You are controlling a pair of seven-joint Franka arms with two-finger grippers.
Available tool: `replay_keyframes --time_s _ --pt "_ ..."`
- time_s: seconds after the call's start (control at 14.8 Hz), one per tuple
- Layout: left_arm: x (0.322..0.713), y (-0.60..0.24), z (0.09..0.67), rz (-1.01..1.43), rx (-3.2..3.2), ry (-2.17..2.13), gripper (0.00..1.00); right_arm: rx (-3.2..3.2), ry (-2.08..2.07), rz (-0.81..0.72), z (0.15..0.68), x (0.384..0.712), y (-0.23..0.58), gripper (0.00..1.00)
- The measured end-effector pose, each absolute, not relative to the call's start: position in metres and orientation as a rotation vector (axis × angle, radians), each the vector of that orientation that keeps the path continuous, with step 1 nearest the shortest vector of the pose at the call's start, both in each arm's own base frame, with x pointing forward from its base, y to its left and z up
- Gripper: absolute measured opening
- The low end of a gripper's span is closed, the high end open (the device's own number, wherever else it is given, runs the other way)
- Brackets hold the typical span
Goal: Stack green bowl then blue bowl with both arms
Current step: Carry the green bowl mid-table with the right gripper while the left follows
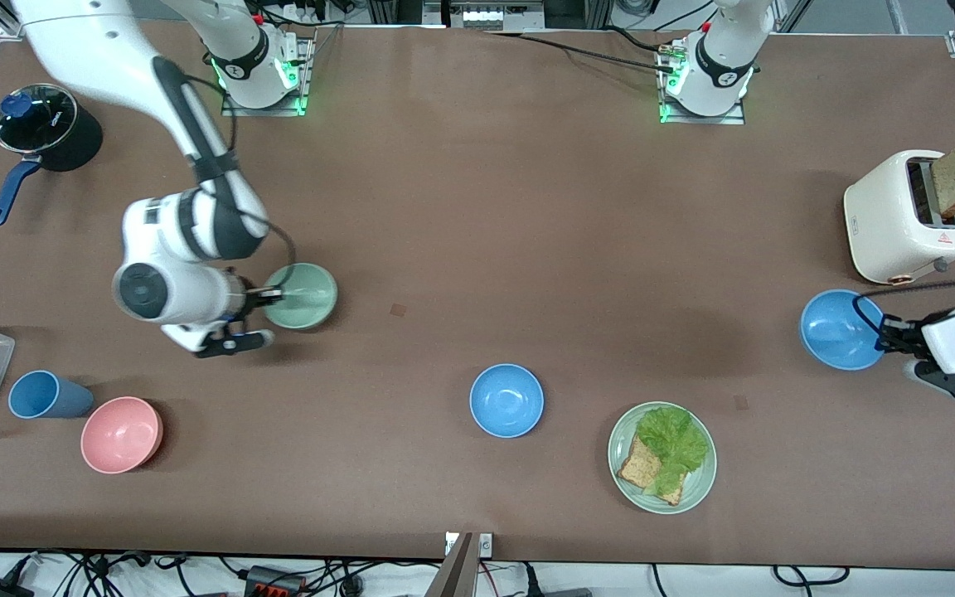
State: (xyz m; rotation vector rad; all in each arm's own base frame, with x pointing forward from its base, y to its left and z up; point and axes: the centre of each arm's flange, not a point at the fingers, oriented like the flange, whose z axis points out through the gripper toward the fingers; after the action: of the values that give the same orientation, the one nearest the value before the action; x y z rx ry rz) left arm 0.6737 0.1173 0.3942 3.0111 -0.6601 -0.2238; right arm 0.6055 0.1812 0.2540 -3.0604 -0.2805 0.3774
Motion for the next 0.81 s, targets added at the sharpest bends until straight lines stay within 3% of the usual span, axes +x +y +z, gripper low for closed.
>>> replay_keyframes --time_s 0.41,0.81 --pt "0.658 -0.018 0.475 -0.354 2.959 -0.487 0.04 -2.999 -0.104 0.437 0.246 0.535 0.382 0.05" --pt "0.632 -0.124 0.507 -0.402 2.911 -0.240 0.04 -2.971 -0.023 0.436 0.205 0.500 0.449 0.05"
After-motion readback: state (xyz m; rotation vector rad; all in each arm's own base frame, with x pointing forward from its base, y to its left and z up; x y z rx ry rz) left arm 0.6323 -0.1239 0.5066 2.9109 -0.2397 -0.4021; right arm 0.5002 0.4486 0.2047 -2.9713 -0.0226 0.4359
